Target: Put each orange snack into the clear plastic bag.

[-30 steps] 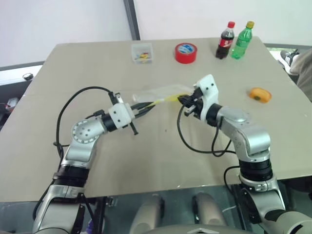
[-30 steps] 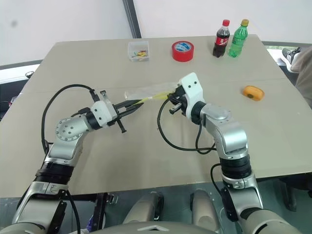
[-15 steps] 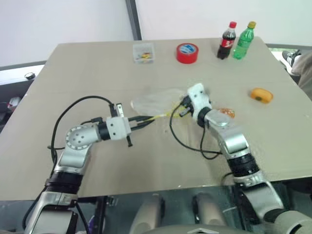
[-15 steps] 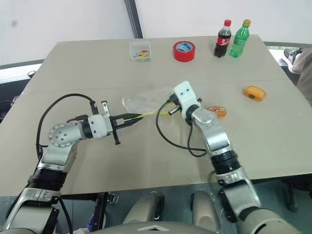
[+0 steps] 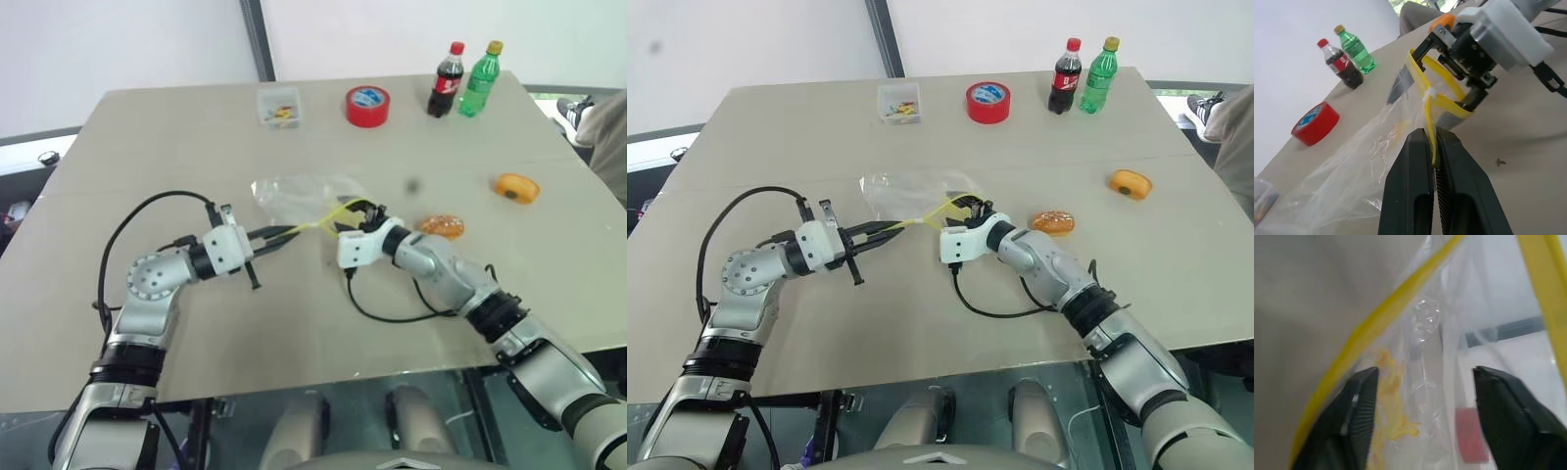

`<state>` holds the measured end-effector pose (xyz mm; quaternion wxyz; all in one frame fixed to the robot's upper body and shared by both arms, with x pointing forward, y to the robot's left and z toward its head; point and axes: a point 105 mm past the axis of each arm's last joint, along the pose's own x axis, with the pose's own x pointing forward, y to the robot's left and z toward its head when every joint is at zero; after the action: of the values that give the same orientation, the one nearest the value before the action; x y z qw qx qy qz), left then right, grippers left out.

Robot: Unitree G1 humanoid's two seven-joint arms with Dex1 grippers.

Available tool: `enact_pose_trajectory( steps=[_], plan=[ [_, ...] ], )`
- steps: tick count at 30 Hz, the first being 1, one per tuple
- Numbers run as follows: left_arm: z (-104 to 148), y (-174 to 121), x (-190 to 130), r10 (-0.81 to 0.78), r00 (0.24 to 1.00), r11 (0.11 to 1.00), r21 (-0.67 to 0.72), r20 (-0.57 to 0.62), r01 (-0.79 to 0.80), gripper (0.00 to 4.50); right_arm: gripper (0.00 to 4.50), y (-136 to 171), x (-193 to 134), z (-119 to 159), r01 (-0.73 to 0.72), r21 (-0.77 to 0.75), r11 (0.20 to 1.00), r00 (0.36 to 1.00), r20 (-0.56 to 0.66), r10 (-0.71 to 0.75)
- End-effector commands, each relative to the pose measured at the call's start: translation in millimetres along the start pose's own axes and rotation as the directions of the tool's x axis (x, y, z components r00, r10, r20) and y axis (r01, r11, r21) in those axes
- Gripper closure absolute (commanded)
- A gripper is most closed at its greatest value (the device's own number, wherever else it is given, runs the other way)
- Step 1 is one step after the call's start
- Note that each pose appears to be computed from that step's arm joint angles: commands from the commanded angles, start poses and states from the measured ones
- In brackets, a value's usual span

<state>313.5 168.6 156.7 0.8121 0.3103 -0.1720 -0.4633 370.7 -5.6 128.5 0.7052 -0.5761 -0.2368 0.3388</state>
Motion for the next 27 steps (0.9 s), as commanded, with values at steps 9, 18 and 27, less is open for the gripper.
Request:
enact_pose_trajectory(
  steps=[9, 18, 27],
  plan=[
    [-7, 19, -1, 0.151, 0.988, 0.988, -0.002, -0.03, -0.151, 4.5, 0.03, -28, -44, -10, 0.096, 0.393, 0.914, 0.995, -0.029, -0.092],
    [-12, 24, 0, 0.172, 0.984, 0.985, -0.018, -0.033, -0.173, 4.5, 0.03, -35, -124, -76, -0.05, 0.51, 0.859, 0.966, -0.195, 0.172],
    [-9, 24, 2, 0.167, 0.986, 0.985, -0.027, -0.026, -0.168, 4.5, 0.03, -22, -133, -118, -0.199, 0.628, 0.753, 0.91, -0.166, 0.379]
  ],
)
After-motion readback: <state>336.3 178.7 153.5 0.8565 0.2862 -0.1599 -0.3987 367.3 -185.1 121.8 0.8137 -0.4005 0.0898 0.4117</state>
